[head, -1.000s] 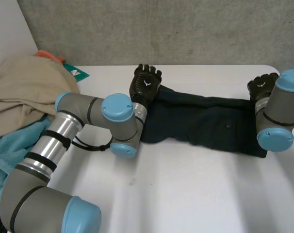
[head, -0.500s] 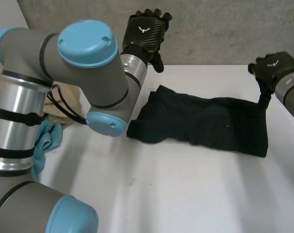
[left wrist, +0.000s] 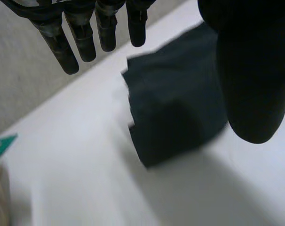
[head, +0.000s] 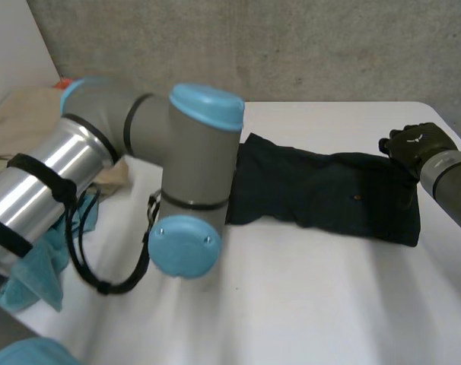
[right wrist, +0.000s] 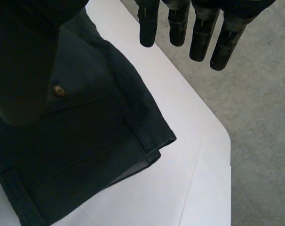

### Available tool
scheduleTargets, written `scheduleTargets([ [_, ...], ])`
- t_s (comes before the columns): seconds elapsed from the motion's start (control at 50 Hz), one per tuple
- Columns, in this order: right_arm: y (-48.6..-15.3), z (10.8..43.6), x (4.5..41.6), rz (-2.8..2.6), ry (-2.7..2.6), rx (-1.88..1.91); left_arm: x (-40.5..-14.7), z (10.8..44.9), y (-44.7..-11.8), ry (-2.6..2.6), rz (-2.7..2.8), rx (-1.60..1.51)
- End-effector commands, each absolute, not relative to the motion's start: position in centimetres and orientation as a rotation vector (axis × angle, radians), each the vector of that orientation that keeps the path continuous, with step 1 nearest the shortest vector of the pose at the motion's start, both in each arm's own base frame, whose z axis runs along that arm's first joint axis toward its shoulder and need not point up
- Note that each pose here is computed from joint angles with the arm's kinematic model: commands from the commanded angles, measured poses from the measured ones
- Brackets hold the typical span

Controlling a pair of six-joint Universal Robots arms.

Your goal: Fold the laundry.

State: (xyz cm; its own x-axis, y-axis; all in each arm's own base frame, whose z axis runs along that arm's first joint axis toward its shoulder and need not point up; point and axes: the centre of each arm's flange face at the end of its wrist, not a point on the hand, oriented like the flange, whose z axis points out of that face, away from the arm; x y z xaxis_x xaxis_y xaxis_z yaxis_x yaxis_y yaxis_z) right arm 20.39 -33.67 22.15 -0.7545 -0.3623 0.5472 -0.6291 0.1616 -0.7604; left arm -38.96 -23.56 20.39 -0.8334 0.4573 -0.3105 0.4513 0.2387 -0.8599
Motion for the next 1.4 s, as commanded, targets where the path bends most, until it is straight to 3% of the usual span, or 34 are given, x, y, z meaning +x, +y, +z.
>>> scheduleTargets([
  [0.02,-33.1,21.2,20.4,1.603,-2.253,0.960,-37.5,21.0,-21.5,-2.205,1.864,-0.781],
  [0.14,-31.9,19.3,20.1,1.531,-2.328,0.992,-36.2,21.9,-19.9,-1.871,2.029,-0.820],
  [0.38,-31.5,15.8,18.6,1.544,-2.340,0.965,-32.6,19.3,-22.5,-1.923,2.131,-0.838],
  [0.74,-33.7,12.5,17.6,1.557,-2.324,0.922,-32.4,19.9,-22.5,-1.917,2.148,-0.822],
  [0.92,-33.7,13.1,17.3,1.555,-2.311,0.925,-32.4,19.9,-22.5,-1.921,2.149,-0.821],
  [1.08,-35.8,15.9,11.9,1.413,-2.110,0.940,-32.2,20.4,-22.3,-1.911,2.159,-0.813],
  [1.16,-37.0,17.7,11.2,1.338,-1.925,1.054,-32.2,20.6,-22.2,-1.902,2.165,-0.809],
  [1.28,-38.0,21.3,14.8,1.438,-1.715,1.142,-32.2,20.6,-22.2,-1.903,2.166,-0.808],
  [1.4,-34.4,23.4,24.7,1.669,-1.518,1.395,-32.2,20.7,-22.2,-1.903,2.167,-0.810],
])
